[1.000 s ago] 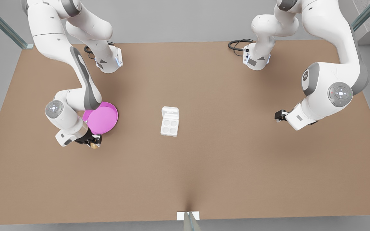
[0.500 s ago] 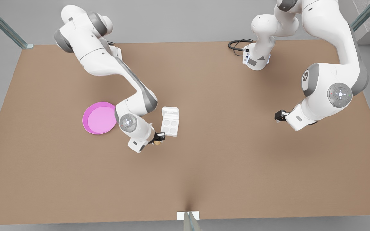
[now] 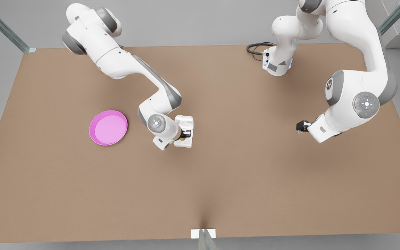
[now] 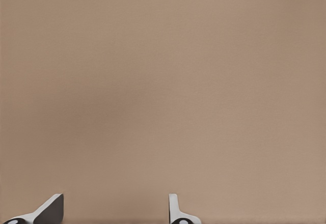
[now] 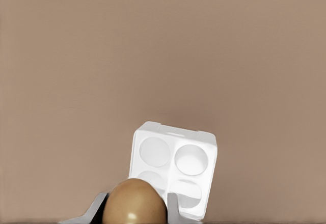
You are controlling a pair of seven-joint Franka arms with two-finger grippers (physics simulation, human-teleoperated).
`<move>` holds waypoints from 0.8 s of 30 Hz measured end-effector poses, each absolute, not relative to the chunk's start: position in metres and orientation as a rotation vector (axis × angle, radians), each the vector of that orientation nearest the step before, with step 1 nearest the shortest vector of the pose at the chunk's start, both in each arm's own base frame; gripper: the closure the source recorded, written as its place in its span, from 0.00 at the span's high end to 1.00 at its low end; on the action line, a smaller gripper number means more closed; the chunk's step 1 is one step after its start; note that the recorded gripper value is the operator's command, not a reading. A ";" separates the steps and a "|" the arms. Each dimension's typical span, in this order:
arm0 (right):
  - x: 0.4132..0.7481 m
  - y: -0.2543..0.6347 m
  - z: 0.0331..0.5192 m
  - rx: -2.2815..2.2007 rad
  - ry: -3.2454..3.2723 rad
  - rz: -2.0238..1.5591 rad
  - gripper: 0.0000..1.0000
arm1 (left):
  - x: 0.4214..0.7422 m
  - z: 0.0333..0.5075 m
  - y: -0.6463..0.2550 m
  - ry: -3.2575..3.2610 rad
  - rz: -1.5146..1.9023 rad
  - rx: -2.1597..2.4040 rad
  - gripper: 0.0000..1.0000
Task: Pack egg into the box and close the box lid
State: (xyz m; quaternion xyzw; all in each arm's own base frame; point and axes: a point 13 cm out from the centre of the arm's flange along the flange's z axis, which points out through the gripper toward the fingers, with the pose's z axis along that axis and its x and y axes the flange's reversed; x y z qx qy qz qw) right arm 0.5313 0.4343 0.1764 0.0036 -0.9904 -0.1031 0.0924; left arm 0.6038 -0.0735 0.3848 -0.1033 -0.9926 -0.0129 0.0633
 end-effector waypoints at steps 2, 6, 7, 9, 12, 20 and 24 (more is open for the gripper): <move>0.524 0.439 0.179 -0.016 -2.936 -0.302 0.40 | 0.604 0.384 -0.074 -2.998 -0.039 -0.312 1.00; 0.505 0.432 0.181 -0.072 -2.924 -0.265 0.40 | 0.604 0.384 -0.073 -2.998 -0.039 -0.311 1.00; 0.503 0.429 0.181 -0.090 -2.923 -0.258 0.40 | 0.604 0.385 -0.073 -2.999 -0.039 -0.311 1.00; 0.501 0.426 0.179 -0.121 -2.918 -0.247 0.41 | 0.604 0.384 -0.074 -2.998 -0.039 -0.312 1.00; 0.500 0.425 0.178 -0.161 -2.913 -0.239 0.42 | 0.604 0.382 -0.074 -2.996 -0.039 -0.312 1.00; 0.497 0.425 0.168 -0.234 -2.908 -0.225 0.42 | 0.606 0.379 -0.075 -2.995 -0.035 -0.311 1.00; 0.498 0.427 0.165 -0.257 -2.910 -0.226 0.42 | 0.606 0.379 -0.075 -2.996 -0.035 -0.310 1.00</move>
